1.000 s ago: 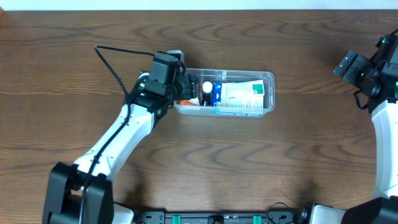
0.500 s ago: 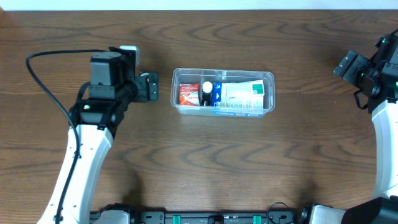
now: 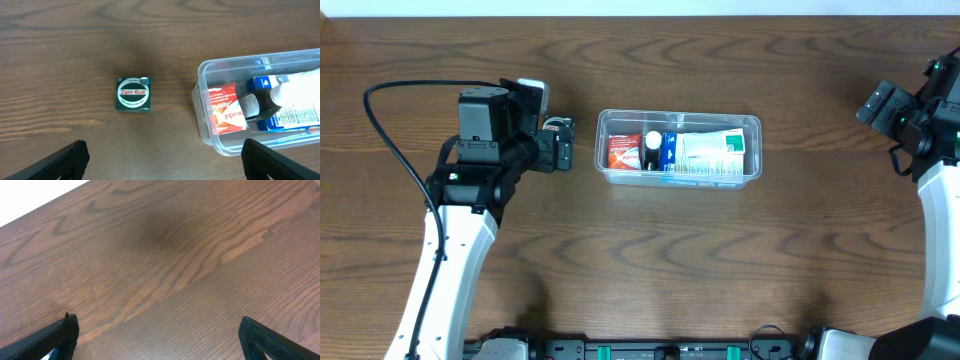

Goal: Pack container
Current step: 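Open the left gripper to release the red box and lift away, then move the left gripper over the green Zam-Buk tin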

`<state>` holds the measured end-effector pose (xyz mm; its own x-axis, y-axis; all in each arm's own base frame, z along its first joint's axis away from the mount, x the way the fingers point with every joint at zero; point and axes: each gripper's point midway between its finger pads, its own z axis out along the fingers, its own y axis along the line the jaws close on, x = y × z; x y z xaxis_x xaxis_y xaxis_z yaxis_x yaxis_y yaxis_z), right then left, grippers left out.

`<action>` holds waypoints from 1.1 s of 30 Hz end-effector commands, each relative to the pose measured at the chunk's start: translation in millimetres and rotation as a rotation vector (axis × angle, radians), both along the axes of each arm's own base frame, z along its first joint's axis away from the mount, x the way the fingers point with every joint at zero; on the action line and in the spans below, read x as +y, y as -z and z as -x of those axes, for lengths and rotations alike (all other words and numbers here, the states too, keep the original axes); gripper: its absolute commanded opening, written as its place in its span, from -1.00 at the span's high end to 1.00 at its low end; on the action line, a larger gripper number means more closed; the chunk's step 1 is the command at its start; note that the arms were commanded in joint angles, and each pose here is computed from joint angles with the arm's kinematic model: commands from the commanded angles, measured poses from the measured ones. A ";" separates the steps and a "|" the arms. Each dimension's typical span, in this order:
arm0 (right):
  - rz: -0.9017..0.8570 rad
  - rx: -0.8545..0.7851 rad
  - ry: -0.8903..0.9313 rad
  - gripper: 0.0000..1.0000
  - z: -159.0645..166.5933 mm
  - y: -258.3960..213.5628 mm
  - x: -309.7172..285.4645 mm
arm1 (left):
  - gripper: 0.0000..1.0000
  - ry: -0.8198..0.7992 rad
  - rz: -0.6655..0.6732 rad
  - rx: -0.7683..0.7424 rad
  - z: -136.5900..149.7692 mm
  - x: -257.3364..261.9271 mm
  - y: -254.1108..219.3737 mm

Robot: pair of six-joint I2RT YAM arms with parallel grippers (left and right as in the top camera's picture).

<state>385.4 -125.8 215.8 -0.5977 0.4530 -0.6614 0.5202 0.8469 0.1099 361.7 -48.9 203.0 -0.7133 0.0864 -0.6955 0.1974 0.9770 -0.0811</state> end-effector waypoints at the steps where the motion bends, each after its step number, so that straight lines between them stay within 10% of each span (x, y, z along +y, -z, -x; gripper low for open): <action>1: -0.005 -0.007 0.018 -0.98 0.6 -2.0 -3.1 | -0.96 -0.060 0.038 -0.027 -12.1 11.2 -17.0; 12: -0.005 -0.007 0.018 -0.99 0.6 -2.0 -3.1 | -0.96 -0.122 0.006 0.023 -53.3 48.2 -43.7; 33: -0.005 -0.007 0.018 -0.98 0.6 -2.0 -3.1 | -0.96 -0.091 -0.016 0.311 -90.6 51.9 82.5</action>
